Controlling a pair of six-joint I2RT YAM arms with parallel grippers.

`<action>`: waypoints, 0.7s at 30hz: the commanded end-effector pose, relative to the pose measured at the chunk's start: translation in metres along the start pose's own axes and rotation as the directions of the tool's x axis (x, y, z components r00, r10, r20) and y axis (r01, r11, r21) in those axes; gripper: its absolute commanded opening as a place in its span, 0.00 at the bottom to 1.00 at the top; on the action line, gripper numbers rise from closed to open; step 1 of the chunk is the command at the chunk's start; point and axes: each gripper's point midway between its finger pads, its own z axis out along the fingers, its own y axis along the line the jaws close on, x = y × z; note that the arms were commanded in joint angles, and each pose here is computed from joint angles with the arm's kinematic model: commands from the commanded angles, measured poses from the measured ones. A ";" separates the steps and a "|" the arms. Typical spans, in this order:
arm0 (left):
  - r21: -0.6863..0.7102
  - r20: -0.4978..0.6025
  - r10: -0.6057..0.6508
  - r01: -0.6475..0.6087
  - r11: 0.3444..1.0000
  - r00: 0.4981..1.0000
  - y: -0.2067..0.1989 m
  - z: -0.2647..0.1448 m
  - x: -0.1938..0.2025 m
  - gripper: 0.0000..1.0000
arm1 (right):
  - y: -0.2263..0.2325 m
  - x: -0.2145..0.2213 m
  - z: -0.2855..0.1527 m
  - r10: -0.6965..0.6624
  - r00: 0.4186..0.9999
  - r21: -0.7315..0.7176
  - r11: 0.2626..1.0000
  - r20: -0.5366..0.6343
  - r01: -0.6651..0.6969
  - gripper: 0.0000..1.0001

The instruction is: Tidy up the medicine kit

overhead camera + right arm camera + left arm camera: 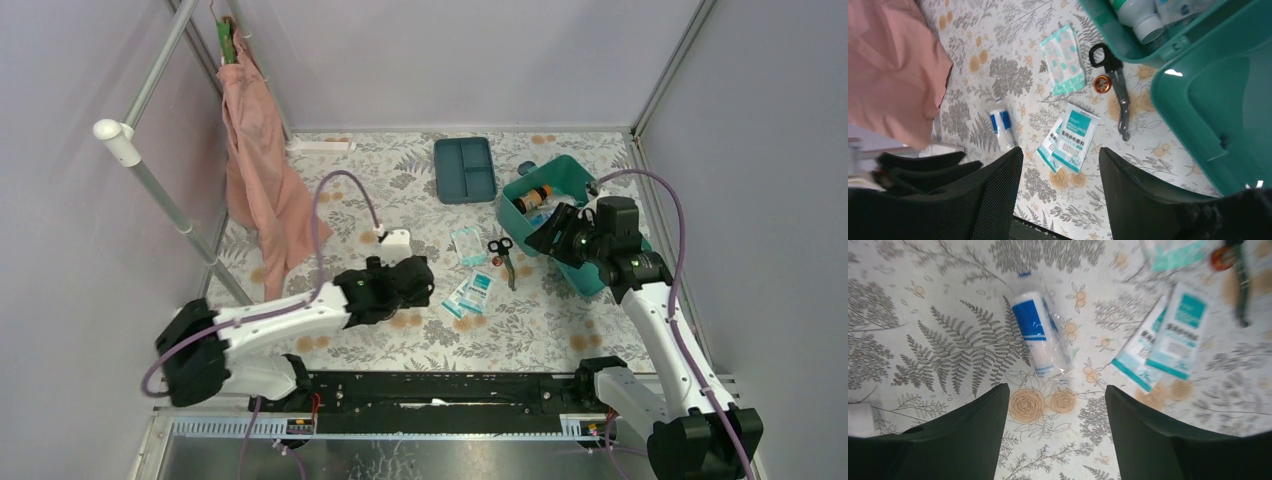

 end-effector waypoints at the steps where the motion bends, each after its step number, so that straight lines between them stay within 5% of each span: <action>1: 0.016 0.126 -0.087 0.086 0.996 0.988 0.021 -0.030 -0.040 0.79 | 0.030 0.016 0.006 -0.064 0.996 -0.077 0.995 -0.055 0.060 0.65; 8: -0.001 0.187 -0.200 0.204 0.979 0.962 0.087 -0.049 -0.097 0.80 | 0.095 0.071 0.044 -0.239 0.955 -0.137 0.967 -0.177 0.217 0.69; 21: -0.201 0.164 -0.103 0.135 0.970 0.981 0.141 -0.041 -0.091 0.80 | 0.149 0.182 0.144 -0.517 0.758 -0.147 0.851 -0.398 0.504 0.78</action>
